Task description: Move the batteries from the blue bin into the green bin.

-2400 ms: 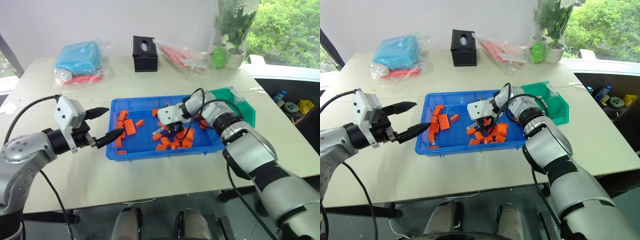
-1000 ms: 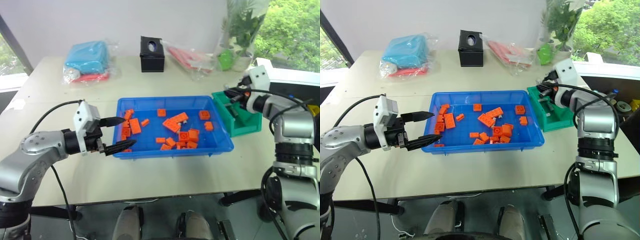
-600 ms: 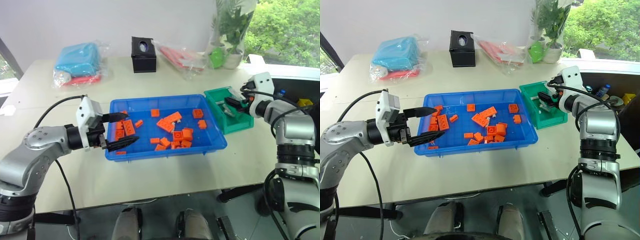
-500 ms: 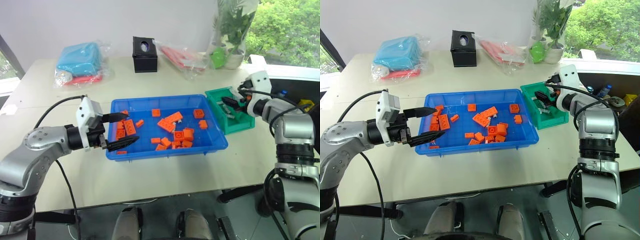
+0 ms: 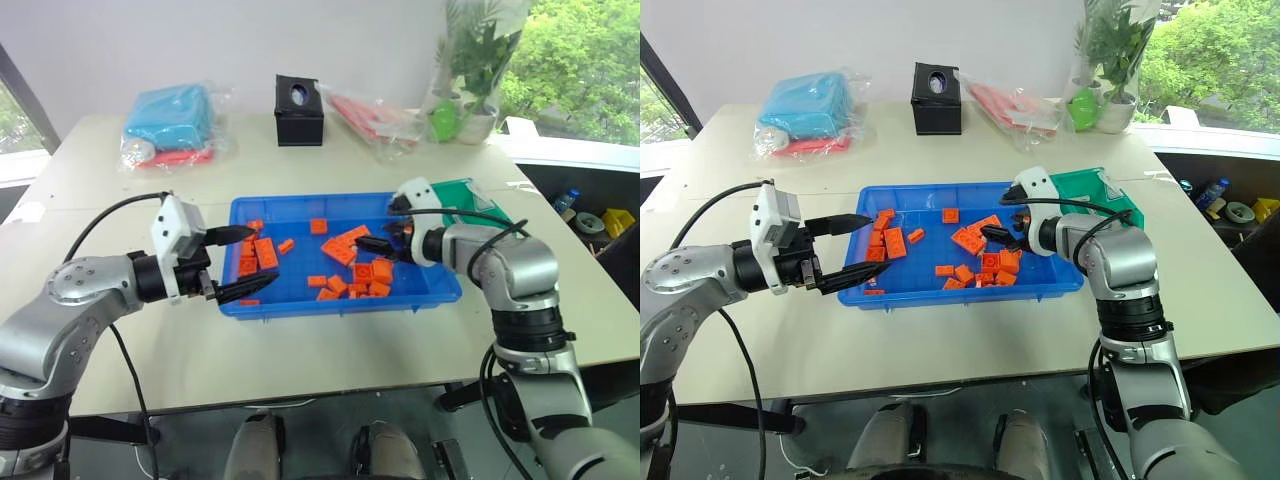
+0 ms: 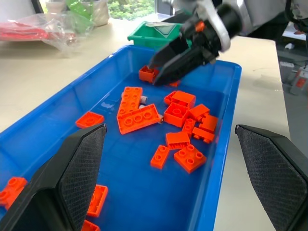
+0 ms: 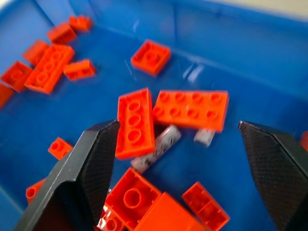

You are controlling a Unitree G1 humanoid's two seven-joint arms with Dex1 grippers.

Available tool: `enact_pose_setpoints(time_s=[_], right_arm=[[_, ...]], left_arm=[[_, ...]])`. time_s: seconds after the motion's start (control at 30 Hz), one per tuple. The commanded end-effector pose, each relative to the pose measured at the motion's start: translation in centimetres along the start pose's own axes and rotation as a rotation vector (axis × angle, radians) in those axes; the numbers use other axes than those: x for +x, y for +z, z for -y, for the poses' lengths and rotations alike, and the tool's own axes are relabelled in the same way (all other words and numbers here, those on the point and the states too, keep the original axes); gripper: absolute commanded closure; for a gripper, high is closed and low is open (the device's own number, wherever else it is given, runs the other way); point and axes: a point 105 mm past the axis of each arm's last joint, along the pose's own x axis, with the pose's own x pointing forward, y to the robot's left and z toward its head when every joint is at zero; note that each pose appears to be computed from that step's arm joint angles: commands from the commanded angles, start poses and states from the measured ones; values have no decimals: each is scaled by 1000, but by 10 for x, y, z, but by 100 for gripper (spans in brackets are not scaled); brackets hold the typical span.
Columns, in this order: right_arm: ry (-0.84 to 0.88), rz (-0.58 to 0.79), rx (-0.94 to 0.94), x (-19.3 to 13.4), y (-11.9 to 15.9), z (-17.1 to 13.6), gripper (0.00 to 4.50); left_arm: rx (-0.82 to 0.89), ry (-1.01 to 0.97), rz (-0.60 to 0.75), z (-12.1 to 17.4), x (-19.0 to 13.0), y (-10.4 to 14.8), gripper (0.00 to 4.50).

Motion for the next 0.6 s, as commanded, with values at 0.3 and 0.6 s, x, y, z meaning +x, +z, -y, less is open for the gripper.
enact_pose_setpoints(time_s=[0.3,0.6], right_arm=[[110,-87,-74,15,-16,-29,45],[105,-132,-167,33,-21,-24,45]], left_arm=[[59,32,37,-2,-3,14,0],[68,52,46,-4,-4,16,0]])
